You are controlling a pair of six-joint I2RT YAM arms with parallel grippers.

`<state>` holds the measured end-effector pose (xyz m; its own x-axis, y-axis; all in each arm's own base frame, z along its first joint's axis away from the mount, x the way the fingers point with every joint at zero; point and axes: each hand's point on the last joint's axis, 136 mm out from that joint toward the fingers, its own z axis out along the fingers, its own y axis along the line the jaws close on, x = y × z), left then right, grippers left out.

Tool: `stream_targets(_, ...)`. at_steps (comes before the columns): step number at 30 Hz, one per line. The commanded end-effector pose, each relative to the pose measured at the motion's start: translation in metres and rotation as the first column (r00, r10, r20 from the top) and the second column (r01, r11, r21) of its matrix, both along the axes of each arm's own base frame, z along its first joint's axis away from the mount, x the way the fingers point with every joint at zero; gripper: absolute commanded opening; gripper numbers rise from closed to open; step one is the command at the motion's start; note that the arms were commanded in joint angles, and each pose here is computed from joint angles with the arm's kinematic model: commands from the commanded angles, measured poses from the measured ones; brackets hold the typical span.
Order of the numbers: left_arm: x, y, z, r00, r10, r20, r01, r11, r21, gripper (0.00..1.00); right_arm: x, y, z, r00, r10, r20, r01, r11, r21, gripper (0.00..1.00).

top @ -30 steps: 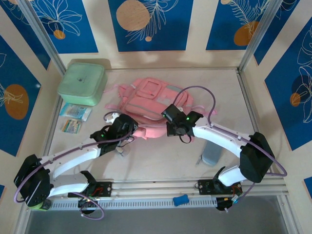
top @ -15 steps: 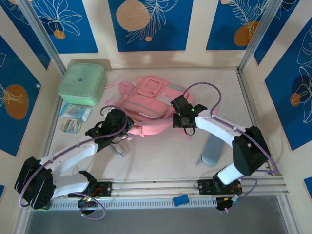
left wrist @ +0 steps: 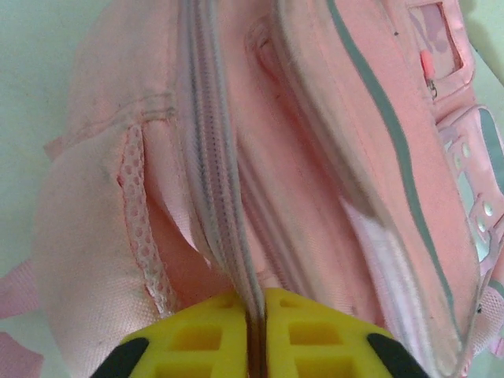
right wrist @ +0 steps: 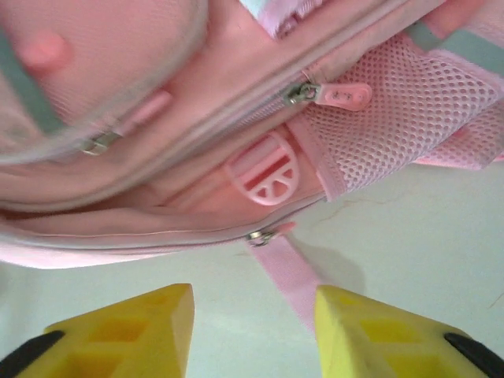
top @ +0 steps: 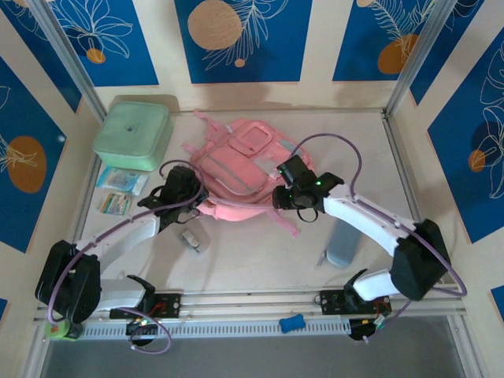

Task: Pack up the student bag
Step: Zip the student bag at the center of the table.

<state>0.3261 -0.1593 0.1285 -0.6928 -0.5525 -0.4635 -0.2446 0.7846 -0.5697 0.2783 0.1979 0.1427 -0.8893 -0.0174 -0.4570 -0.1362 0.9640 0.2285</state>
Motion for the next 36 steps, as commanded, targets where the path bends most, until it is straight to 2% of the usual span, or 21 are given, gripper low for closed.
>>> stream_targets(1, 0.002, 0.007, 0.04, 0.994, -0.027, 0.104, 0.024, 0.999, 0.032, 0.24, -0.009, 0.002, 0.015, 0.999, 0.001, -0.046, 0.006, 0.987, 0.159, 0.54)
stream_targets(4, -0.009, 0.01, 0.046, 0.991, -0.027, 0.128, 0.027, 1.0, 0.001, 0.32, -0.001, -0.01, 0.019, 0.995, -0.058, -0.085, 0.076, 0.971, 0.225, 0.55)
stream_targets(7, -0.019, 0.003, 0.047, 0.992, -0.055, 0.114, 0.058, 0.998, -0.025, 0.33, 0.009, -0.015, 0.015, 0.992, -0.085, -0.094, 0.104, 0.97, 0.22, 0.56)
stream_targets(11, -0.026, -0.031, 0.046, 0.984, -0.135, 0.113, 0.142, 0.988, -0.056, 0.35, 0.016, -0.009, 0.003, 0.986, -0.078, -0.146, 0.108, 0.971, 0.212, 0.55)
stream_targets(14, -0.034, -0.057, 0.036, 0.983, -0.168, 0.071, 0.175, 0.98, -0.094, 0.38, 0.014, -0.009, -0.015, 0.983, -0.086, -0.161, 0.109, 0.984, 0.14, 0.5)
stream_targets(17, -0.05, -0.073, 0.03, 0.99, -0.125, 0.06, 0.134, 0.976, -0.171, 0.44, 0.005, -0.014, -0.035, 0.98, -0.082, -0.183, 0.1, 0.991, 0.092, 0.5)
stream_targets(20, -0.06, -0.061, 0.013, 1.0, -0.001, 0.026, 0.006, 0.984, -0.177, 0.52, -0.003, -0.018, -0.053, 0.978, -0.076, -0.194, 0.09, 0.994, 0.064, 0.5)
stream_targets(24, -0.06, -0.061, -0.007, 0.997, 0.069, -0.019, -0.071, 0.964, -0.256, 0.62, -0.007, -0.01, -0.066, 0.983, -0.033, -0.183, 0.043, 0.998, 0.055, 0.5)
stream_targets(26, -0.058, -0.065, -0.015, 0.994, 0.089, -0.059, -0.102, 0.958, -0.268, 0.68, -0.006, -0.009, -0.071, 0.984, -0.028, -0.175, 0.031, 0.999, 0.012, 0.51)
stream_targets(29, -0.052, -0.065, -0.023, 0.988, 0.133, -0.082, -0.15, 0.956, -0.254, 0.71, -0.003, -0.002, -0.077, 0.983, -0.011, -0.186, 0.009, 1.0, -0.012, 0.51)
stream_targets(33, -0.043, -0.057, -0.03, 0.98, 0.188, -0.069, -0.198, 0.96, -0.198, 0.63, 0.003, 0.007, -0.081, 0.984, 0.015, -0.178, -0.022, 0.999, -0.034, 0.52)
stream_targets(36, -0.044, -0.05, -0.039, 0.974, 0.204, -0.095, -0.216, 0.967, -0.133, 0.49, 0.012, 0.007, -0.082, 0.985, 0.004, -0.173, -0.012, 0.999, -0.05, 0.53)
